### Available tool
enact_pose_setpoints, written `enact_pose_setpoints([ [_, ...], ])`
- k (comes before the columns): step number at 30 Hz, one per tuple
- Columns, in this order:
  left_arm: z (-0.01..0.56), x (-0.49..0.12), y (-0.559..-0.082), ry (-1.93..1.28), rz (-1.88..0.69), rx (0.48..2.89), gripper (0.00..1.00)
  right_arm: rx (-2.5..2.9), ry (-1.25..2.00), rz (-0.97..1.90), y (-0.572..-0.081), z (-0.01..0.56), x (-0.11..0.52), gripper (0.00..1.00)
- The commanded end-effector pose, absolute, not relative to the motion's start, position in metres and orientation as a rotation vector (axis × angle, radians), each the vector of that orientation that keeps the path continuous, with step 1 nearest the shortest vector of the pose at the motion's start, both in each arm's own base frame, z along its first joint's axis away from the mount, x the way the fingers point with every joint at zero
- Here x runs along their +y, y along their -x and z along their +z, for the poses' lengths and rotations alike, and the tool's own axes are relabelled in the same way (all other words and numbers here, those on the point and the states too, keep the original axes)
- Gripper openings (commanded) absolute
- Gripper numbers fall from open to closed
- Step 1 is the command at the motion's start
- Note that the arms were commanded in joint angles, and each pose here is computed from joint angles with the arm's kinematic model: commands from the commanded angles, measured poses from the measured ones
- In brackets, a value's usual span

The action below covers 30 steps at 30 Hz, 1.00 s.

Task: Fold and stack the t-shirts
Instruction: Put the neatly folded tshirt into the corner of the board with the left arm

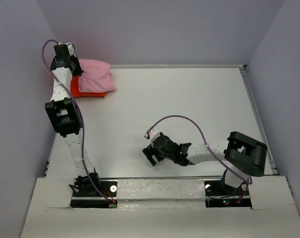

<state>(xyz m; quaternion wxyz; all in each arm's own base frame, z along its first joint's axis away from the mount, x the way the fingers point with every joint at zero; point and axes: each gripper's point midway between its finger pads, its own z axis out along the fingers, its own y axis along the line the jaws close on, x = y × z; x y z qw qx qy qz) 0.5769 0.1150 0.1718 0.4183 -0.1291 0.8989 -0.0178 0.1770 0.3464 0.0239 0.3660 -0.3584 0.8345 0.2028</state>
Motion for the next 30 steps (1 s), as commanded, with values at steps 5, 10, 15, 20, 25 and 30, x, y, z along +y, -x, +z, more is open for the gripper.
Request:
enact_pose_setpoints([
  [5, 0.27, 0.112, -0.589, 0.263, -0.093, 2.046, 0.0, 2.206, 0.977, 0.496, -0.163, 0.001, 0.336, 0.89],
  [10, 0.269, 0.11, -0.593, 0.25, -0.111, 2.042, 0.0, 2.206, 0.976, 0.492, -0.164, 0.0, 0.336, 0.89],
  [15, 0.235, 0.117, -0.596, 0.264, -0.079, 2.104, 0.0, 2.205, 0.974, 0.491, -0.164, 0.001, 0.336, 0.89],
  [20, 0.198, 0.127, -0.595, 0.294, -0.034, 2.175, 0.0, 2.208, 0.978, 0.487, -0.164, -0.001, 0.336, 0.89],
  [25, 0.18, 0.141, -0.591, 0.33, -0.01, 2.206, 0.0, 2.207, 0.977, 0.486, -0.164, 0.0, 0.336, 0.89],
  [30, 0.165, 0.163, -0.583, 0.388, 0.061, 2.227, 0.0, 2.206, 0.977, 0.491, -0.164, 0.0, 0.336, 0.89],
])
